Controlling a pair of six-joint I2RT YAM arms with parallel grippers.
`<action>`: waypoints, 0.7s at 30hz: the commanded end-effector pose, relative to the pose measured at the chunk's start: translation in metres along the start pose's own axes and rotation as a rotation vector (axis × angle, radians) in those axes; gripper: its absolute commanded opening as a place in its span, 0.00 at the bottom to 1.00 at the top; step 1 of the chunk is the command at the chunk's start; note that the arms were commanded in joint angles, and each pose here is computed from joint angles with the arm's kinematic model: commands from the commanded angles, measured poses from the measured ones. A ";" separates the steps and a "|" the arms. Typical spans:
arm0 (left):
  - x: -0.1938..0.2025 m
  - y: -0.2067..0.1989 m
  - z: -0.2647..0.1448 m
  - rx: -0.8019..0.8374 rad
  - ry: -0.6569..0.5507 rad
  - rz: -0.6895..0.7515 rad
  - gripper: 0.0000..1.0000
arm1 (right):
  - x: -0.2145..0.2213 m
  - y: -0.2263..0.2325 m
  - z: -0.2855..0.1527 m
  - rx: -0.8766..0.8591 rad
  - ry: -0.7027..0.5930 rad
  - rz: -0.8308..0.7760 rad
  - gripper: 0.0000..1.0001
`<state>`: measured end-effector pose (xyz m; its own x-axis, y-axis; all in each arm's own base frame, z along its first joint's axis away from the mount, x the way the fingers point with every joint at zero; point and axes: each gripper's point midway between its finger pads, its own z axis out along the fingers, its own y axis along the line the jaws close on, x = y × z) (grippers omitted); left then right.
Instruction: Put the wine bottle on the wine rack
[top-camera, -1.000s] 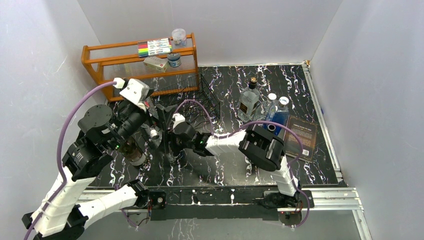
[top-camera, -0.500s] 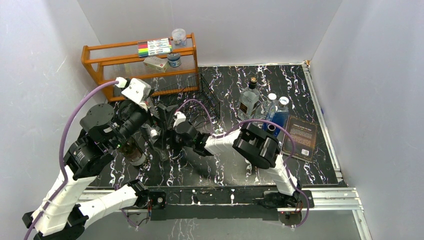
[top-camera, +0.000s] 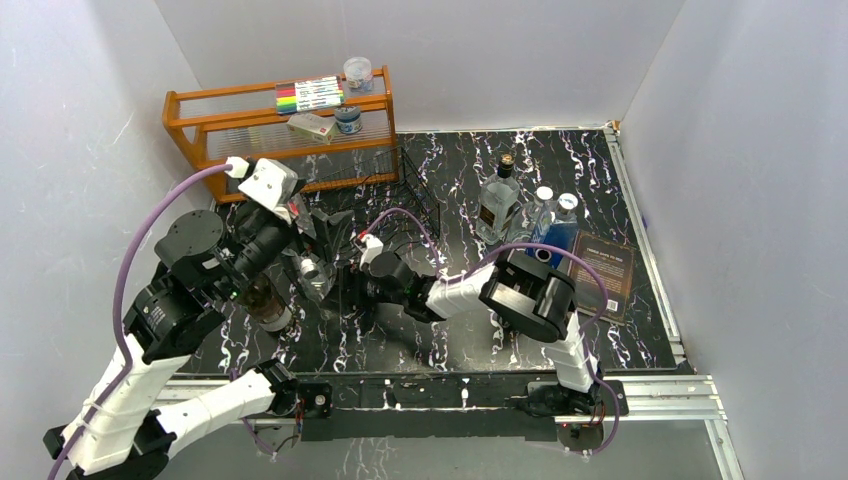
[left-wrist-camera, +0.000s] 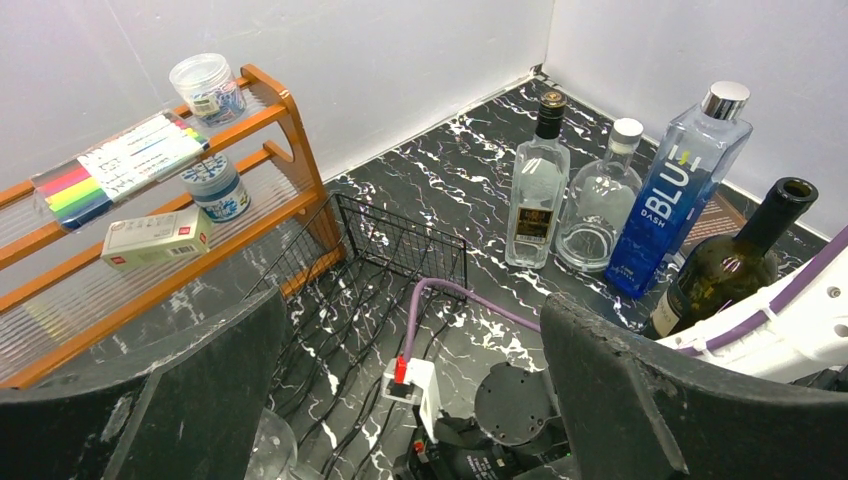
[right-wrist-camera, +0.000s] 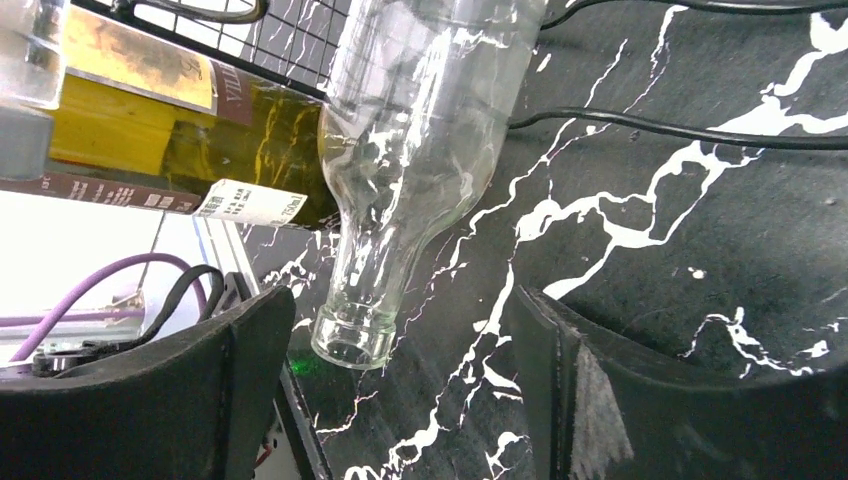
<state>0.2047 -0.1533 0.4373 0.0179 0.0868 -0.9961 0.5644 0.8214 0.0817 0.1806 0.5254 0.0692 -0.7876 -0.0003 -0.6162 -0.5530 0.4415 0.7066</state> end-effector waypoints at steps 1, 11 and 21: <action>0.002 0.003 -0.001 -0.016 0.002 0.004 0.98 | -0.016 0.035 -0.002 -0.097 -0.023 -0.004 0.85; -0.014 0.000 0.001 0.005 -0.023 0.006 0.98 | -0.010 0.046 0.029 -0.153 0.033 0.076 0.49; -0.016 -0.001 0.003 0.015 -0.026 0.015 0.98 | -0.033 0.033 0.043 -0.099 -0.022 0.111 0.30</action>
<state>0.2108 -0.1606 0.4342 0.0070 0.1076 -0.9942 0.5716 0.8153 0.0923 0.1848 0.5644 0.0744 -0.8437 -0.0020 -0.5368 -0.4941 0.3934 0.7753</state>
